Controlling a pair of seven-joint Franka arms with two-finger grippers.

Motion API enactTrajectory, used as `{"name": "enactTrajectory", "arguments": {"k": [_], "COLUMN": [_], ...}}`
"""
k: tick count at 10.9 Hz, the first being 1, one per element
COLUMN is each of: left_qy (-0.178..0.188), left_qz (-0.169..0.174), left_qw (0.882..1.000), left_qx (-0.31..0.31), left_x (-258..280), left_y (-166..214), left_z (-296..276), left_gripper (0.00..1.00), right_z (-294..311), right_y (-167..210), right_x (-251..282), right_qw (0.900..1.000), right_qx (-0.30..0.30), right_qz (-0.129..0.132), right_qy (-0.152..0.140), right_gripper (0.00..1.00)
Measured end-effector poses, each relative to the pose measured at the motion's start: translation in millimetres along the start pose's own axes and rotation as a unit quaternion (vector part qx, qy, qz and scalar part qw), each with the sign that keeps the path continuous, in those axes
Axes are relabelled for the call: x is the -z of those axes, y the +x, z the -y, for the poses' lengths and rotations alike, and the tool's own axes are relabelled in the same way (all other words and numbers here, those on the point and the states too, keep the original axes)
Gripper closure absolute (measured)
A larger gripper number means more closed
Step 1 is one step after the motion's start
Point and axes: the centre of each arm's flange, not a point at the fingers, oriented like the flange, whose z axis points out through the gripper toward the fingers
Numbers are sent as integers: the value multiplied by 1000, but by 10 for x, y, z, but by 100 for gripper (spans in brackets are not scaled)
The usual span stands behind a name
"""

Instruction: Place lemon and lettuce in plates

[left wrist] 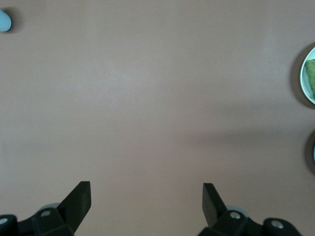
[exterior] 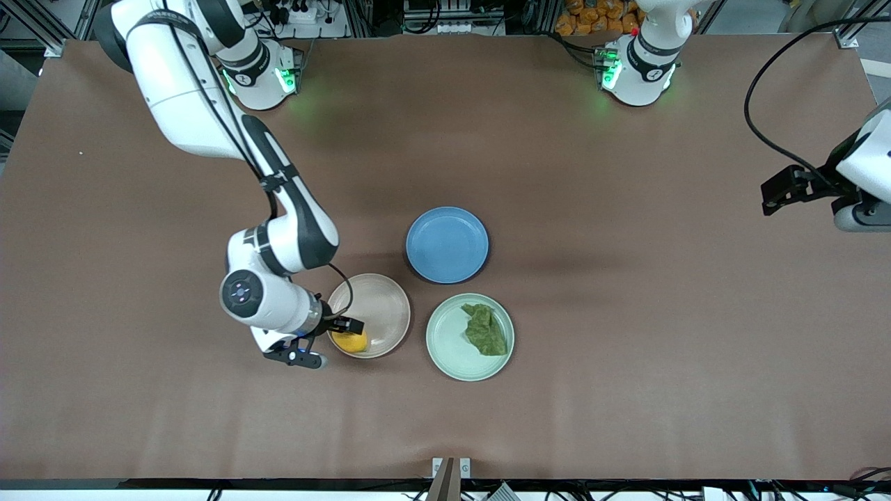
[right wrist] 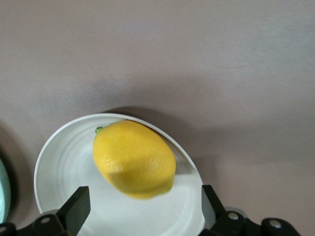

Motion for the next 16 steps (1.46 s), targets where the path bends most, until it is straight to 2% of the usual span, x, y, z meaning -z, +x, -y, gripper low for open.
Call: {"name": "enactTrajectory", "arguments": {"k": [3,5,7,10,12,16], "left_qy": [-16,-16,-16,-14,-10,-8], "left_qz": [-3,3,4,4,2,7], "left_qw": [1000,1000,1000,1000,1000,1000], "left_qx": [10,17,17,11,11,16], "left_x": [134,197,210,216,242,268], "left_y": [-96,-169,-186,-193,-210,-261], "left_z": [53,112,114,27,13,61], "left_gripper": [0,0,0,0,0,0], "right_z": [-204,-465,-808,-1320,-1619,-2173], "right_y": [126,258,429,466,423,238], "right_x": [285,423,709,1159,1334,1768], "right_qw": [999,999,999,998,997,997], "right_qx": [1,-3,1,29,43,42], "right_qz": [35,43,35,63,64,56], "right_qy": [-4,-6,0,-3,-22,-38], "right_gripper": [0,0,0,0,0,0]}}
